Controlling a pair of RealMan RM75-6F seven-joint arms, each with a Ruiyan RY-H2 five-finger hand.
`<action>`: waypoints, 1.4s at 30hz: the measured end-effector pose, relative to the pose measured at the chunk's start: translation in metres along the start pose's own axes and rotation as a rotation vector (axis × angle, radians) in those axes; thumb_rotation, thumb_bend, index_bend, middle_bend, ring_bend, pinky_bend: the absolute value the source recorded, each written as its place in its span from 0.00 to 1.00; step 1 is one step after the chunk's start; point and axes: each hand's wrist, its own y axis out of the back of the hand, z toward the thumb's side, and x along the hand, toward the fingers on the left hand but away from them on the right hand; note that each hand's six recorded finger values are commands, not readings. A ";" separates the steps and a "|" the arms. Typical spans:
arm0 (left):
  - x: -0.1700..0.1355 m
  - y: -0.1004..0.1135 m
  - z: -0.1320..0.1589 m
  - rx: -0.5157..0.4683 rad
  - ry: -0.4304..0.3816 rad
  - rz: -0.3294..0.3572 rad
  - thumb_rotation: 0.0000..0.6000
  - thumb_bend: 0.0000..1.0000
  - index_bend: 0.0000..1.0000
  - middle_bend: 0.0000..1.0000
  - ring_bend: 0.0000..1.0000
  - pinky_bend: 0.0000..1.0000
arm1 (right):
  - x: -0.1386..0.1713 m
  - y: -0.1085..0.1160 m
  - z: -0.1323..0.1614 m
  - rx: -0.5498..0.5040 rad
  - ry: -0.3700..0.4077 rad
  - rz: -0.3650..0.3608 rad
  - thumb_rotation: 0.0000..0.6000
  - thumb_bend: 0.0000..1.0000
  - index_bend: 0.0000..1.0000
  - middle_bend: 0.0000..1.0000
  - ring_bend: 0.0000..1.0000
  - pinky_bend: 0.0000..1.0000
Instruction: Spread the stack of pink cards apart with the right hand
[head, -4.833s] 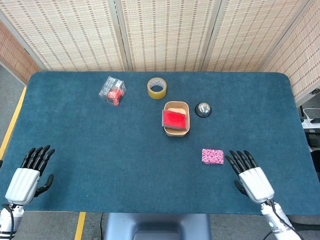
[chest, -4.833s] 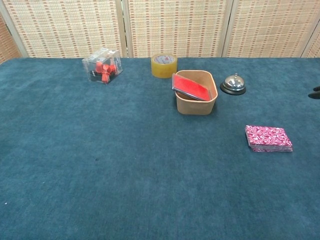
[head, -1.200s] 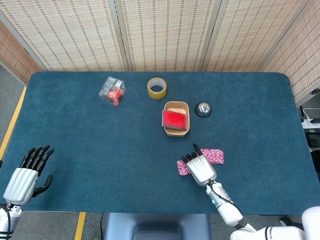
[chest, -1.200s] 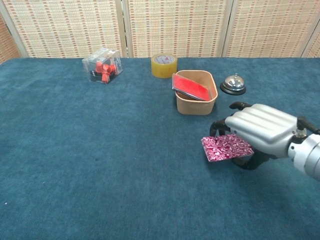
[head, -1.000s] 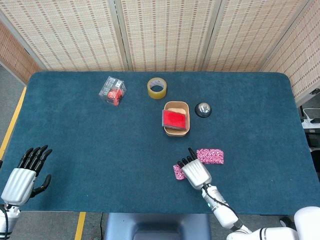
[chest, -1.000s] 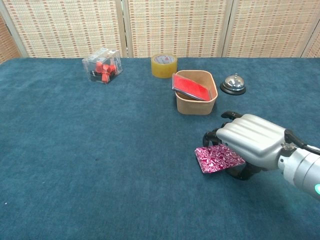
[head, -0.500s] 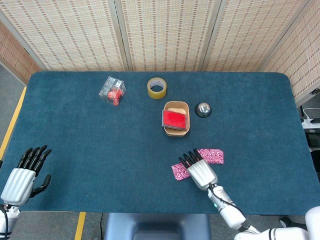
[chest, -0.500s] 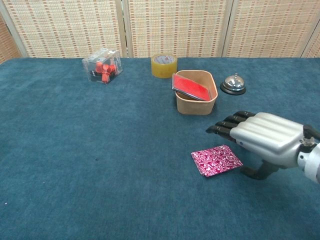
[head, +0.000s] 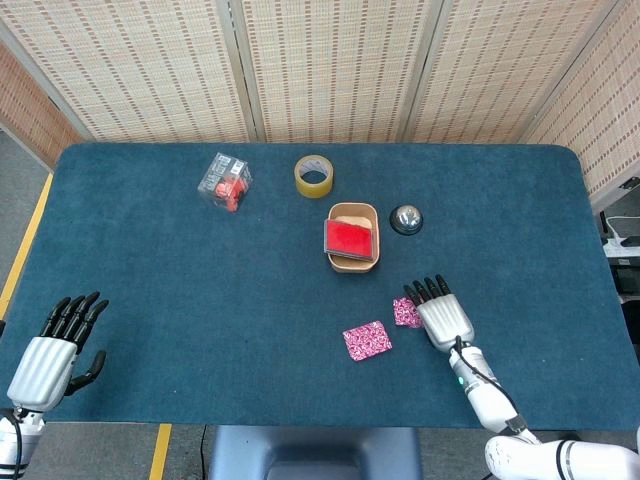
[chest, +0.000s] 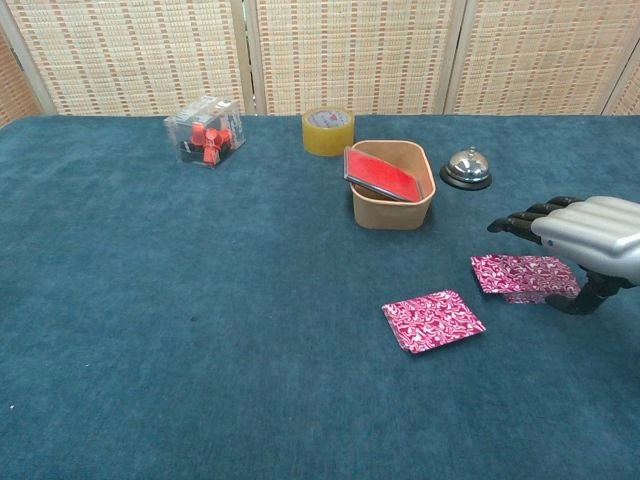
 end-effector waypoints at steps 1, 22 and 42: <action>0.000 0.000 0.000 0.001 0.001 0.000 1.00 0.47 0.00 0.00 0.00 0.04 | -0.002 -0.001 -0.001 -0.002 -0.001 0.006 1.00 0.30 0.00 0.05 0.04 0.00; 0.001 -0.001 0.000 0.003 0.000 -0.007 1.00 0.47 0.00 0.00 0.00 0.04 | -0.013 -0.004 0.007 -0.016 -0.007 0.007 1.00 0.30 0.20 0.20 0.15 0.00; 0.001 -0.001 -0.001 0.003 -0.002 -0.007 1.00 0.47 0.00 0.00 0.00 0.04 | -0.010 -0.002 0.011 0.006 -0.018 -0.011 1.00 0.30 0.26 0.25 0.21 0.00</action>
